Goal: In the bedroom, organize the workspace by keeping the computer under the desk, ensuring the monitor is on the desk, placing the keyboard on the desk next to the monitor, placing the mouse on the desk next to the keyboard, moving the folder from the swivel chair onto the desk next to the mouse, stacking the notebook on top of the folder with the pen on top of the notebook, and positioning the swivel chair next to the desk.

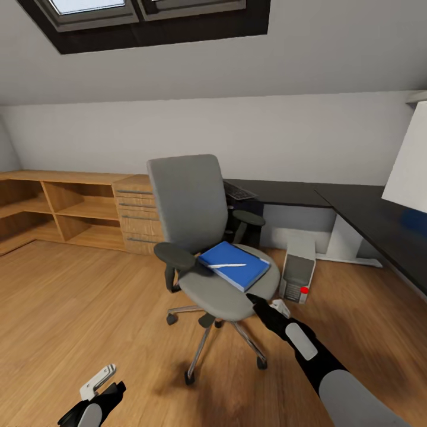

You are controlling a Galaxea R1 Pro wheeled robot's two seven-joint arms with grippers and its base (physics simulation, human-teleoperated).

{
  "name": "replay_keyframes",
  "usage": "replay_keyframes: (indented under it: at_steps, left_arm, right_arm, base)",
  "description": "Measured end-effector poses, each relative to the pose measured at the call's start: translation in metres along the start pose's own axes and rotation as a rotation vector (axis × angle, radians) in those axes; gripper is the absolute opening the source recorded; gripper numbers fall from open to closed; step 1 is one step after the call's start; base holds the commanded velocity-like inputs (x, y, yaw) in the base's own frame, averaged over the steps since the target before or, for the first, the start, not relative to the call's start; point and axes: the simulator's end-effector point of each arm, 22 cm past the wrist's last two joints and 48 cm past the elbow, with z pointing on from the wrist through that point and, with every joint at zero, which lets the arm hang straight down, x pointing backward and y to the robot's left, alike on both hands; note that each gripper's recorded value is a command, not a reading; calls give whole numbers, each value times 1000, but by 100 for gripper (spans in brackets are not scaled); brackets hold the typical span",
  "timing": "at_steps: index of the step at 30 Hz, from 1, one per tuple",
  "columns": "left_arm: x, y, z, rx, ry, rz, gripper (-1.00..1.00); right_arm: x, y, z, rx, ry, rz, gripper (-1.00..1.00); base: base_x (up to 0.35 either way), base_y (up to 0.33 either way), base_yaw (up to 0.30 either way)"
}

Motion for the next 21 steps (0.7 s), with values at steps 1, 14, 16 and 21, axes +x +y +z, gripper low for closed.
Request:
replay_keyframes:
  at_steps: [1,14,16,21]
  left_arm:
    - [0,0,0,0,0,0,100]
    - [0,-1,0,4,0,0,100]
    - [0,-1,0,2,0,1,100]
    - [3,-4,-1,9,4,1,100]
  right_arm:
    - [-1,-1,0,1,-2,2,100]
    - [-17,-12,-4,21,-75,3,100]
    - [-20,-14,-5,24,-83,6,100]
    - [-36,-19,-8,40,-114,32,100]
  base:
    - [0,0,5]
    - [0,-1,1]
    - [31,-38,0]
    - [61,-67,0]
